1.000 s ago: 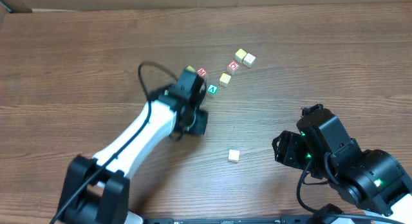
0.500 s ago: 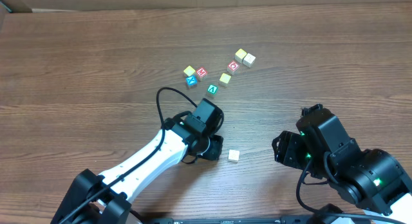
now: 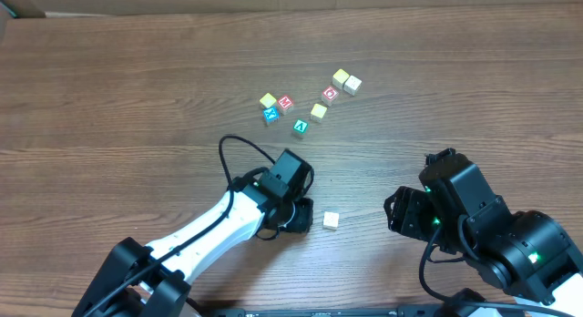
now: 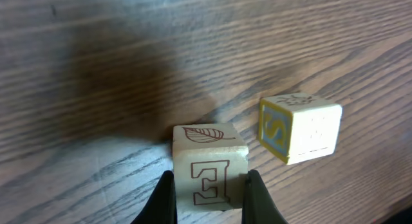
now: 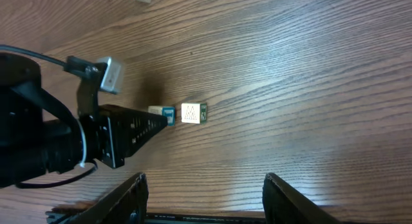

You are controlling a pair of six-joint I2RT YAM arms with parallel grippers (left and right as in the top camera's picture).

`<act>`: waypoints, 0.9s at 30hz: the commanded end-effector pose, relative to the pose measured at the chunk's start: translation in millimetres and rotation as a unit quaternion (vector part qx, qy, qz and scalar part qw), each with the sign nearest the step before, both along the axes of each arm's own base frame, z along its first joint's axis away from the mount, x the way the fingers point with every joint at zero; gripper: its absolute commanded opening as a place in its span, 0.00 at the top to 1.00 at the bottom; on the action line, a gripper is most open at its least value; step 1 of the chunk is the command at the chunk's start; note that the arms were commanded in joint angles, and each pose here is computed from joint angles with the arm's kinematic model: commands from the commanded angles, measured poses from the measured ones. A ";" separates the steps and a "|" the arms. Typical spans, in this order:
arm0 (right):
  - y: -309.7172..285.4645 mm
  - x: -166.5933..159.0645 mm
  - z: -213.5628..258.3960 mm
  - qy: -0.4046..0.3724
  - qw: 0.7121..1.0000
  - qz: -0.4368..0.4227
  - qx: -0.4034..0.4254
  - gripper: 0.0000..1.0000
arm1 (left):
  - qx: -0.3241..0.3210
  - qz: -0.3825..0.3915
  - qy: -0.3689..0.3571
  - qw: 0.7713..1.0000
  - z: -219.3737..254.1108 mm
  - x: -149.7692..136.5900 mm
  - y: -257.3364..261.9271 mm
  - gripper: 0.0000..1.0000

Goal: Flip 3 blocks
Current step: 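Carry the E block forward and place it beside the M block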

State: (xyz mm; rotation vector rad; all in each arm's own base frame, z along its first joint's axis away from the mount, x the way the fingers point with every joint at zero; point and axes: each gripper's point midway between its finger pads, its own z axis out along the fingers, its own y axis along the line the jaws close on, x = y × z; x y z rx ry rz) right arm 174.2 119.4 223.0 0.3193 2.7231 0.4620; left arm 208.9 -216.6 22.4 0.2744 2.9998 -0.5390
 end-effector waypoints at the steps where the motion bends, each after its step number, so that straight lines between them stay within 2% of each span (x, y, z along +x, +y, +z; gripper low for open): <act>1: 0.4 2.8 7.7 -0.010 1.000 -0.002 0.006 0.41 | -0.025 0.010 0.007 1.000 2.2 -3.8 -5.9 0.95; 27: 0.8 1.1 7.1 -0.006 1.000 -0.001 0.008 0.41 | -0.056 0.017 -0.007 0.998 8.1 4.6 -18.6 0.90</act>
